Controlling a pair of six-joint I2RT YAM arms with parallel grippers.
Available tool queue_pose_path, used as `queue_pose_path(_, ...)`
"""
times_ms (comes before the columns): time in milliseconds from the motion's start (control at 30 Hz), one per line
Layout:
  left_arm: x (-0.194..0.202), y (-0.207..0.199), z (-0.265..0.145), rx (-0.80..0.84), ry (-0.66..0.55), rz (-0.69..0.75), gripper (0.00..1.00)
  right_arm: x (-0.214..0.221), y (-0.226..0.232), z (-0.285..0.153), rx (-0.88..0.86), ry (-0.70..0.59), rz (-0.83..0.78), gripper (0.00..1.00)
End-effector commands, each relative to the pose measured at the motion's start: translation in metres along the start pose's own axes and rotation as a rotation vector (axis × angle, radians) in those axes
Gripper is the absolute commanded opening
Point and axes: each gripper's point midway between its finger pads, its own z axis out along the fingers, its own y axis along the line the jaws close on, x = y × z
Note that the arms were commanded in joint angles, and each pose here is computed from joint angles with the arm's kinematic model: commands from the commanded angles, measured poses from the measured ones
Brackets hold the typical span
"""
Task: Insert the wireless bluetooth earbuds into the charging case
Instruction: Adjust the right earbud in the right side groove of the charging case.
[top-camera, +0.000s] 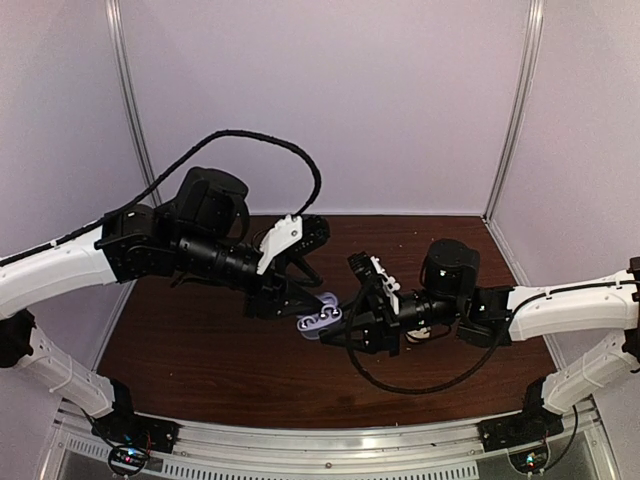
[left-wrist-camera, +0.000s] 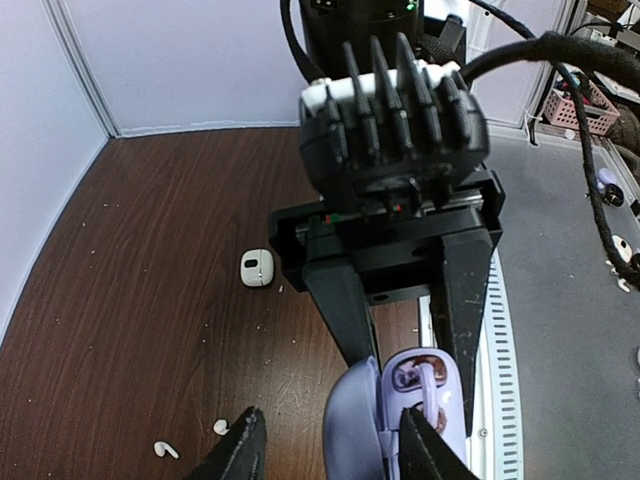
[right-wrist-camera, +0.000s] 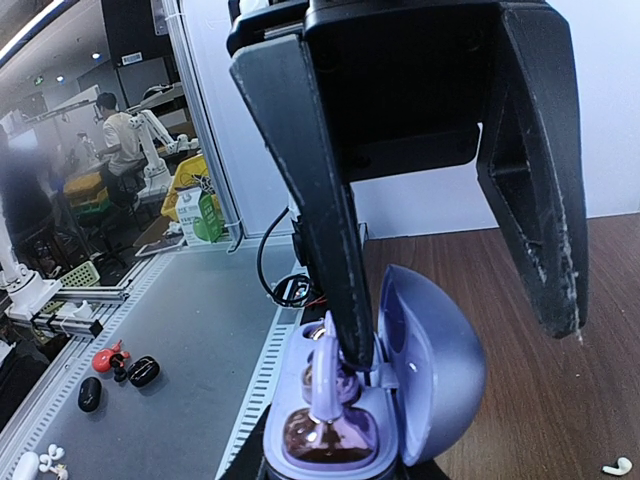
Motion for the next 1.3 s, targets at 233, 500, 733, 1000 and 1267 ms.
queue_pose_path(233, 0.005, 0.003, 0.007, -0.046, 0.060, 0.048, 0.47, -0.016, 0.001, 0.000, -0.011, -0.031, -0.027, 0.00)
queue_pose_path(500, -0.013, 0.011, -0.021, -0.131, 0.005, 0.084, 0.47, -0.010, 0.003, -0.001, -0.020, -0.017, -0.021, 0.00)
queue_pose_path(733, -0.018, 0.001, -0.026, -0.086, -0.013, 0.107, 0.47, -0.009, 0.004, -0.001, -0.027, -0.012, -0.016, 0.00)
queue_pose_path(1000, -0.018, -0.008, -0.016, -0.014, -0.015, 0.102, 0.47, -0.009, 0.004, 0.000, -0.029, -0.012, -0.012, 0.00)
queue_pose_path(1267, -0.014, -0.009, -0.006, 0.011, 0.004, 0.094, 0.47, -0.008, 0.004, 0.001, -0.034, -0.016, -0.012, 0.00)
